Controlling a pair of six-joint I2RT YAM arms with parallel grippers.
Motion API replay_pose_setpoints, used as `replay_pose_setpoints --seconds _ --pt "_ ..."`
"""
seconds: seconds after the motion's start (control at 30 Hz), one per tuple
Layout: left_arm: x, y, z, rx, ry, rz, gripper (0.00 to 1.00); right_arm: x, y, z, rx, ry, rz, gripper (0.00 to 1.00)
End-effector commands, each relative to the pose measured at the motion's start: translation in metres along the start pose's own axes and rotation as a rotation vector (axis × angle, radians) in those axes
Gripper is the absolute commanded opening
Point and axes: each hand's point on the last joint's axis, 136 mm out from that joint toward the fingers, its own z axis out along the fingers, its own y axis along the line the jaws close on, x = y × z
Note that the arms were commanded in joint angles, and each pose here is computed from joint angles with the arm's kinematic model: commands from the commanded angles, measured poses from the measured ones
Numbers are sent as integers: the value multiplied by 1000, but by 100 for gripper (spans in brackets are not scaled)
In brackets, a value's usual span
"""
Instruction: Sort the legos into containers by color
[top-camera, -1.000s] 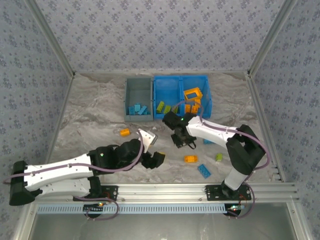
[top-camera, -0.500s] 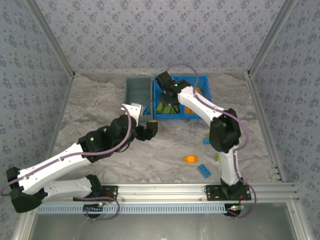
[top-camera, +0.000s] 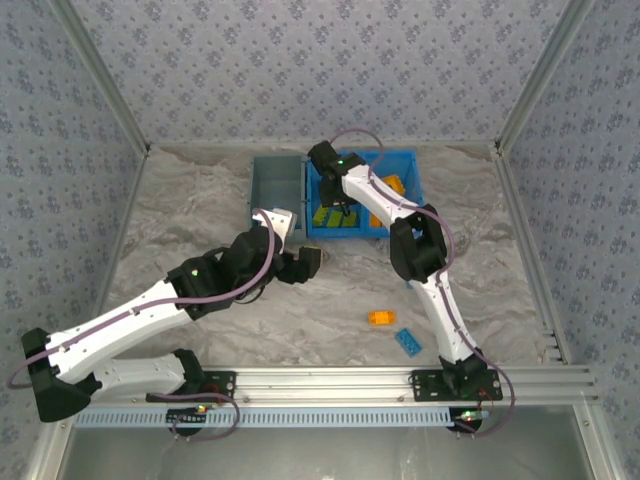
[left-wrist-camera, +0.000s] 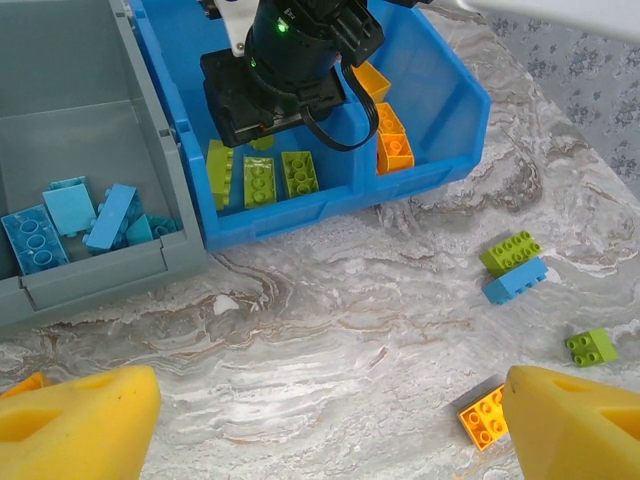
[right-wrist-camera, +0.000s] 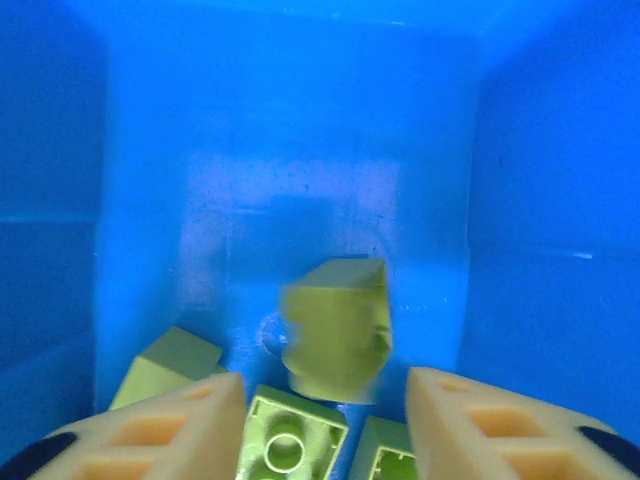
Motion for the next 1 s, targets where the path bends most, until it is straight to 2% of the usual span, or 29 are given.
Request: replay_pose_setpoints --seconds 0.0,0.17,0.33,0.43,0.53,0.67,0.8,0.9,0.93,0.97 --pt "-5 -3 -4 9 3 1 89 -3 3 -8 -13 6 -2 57" --pt "-4 -3 -3 13 10 1 89 -24 9 -56 -36 -91 -18 62" --pt "0 -11 1 47 39 34 89 -52 3 -146 -66 -260 -11 60" --pt "12 -38 9 174 108 118 87 -51 -19 -201 -68 -335 21 60" --pt "42 -76 20 310 202 299 86 -27 -45 -242 -92 -366 46 63" --pt "96 -126 32 474 279 645 86 29 -74 -280 -182 -348 63 70" --pt "127 -166 43 597 226 932 89 98 -98 -306 -300 -284 114 75" --pt "143 -188 56 674 211 1053 92 147 -108 -326 -419 -244 172 80" --pt "150 -194 59 697 211 1095 98 159 -113 -332 -445 -239 196 81" --pt "155 -200 63 713 206 1133 99 172 -120 -339 -465 -236 226 81"
